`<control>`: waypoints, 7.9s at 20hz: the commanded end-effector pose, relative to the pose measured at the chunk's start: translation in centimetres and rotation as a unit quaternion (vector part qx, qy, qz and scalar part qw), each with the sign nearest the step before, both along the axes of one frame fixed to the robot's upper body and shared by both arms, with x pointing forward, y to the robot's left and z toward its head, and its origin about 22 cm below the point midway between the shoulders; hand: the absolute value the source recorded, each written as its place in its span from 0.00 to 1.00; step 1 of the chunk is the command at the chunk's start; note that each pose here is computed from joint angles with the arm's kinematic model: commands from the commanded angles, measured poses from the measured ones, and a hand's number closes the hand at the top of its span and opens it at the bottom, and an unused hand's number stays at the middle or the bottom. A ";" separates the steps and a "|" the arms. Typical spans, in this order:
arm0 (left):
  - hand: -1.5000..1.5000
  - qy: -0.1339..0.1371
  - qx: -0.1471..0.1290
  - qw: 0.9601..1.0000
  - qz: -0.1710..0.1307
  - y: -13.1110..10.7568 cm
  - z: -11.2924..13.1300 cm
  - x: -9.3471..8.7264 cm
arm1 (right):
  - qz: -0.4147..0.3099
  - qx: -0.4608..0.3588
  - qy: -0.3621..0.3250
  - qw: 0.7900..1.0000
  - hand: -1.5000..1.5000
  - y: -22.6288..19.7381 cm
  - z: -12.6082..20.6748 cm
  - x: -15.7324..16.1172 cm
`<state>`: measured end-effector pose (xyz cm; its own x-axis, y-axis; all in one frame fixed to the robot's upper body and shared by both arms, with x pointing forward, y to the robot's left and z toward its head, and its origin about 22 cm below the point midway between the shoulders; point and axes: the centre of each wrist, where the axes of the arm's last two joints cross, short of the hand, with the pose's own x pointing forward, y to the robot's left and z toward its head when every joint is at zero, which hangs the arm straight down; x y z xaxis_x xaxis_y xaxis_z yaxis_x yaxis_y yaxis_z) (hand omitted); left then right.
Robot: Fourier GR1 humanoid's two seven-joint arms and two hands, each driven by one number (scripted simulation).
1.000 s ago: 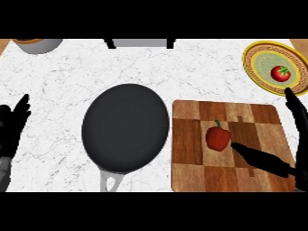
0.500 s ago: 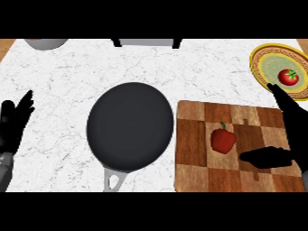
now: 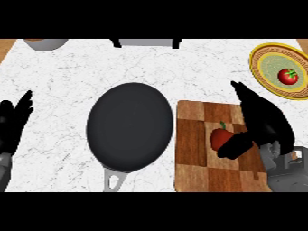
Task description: Pick the bell pepper from the cutting board and place it in the pan
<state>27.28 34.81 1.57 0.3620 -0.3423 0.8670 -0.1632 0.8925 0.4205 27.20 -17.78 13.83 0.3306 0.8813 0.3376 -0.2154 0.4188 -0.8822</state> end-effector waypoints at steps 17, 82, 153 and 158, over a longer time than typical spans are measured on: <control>0.50 0.001 -0.003 1.000 0.016 1.2 0.0 -1.2 | -0.052 -0.079 0.113 0.989 0.00 1.2 -5.6 0.8; 0.50 0.001 -0.001 1.000 0.001 0.5 0.4 -1.6 | 0.302 0.081 -0.282 0.907 1.00 2.2 0.5 -2.9; 0.50 0.000 -0.012 1.000 0.015 0.6 -0.5 -0.9 | 0.120 0.427 -0.255 0.859 0.00 -7.0 -10.3 9.7; 0.50 0.002 -0.004 1.000 0.017 -0.9 -0.7 -1.7 | 0.129 0.417 -0.243 0.866 0.00 -15.3 -9.0 8.0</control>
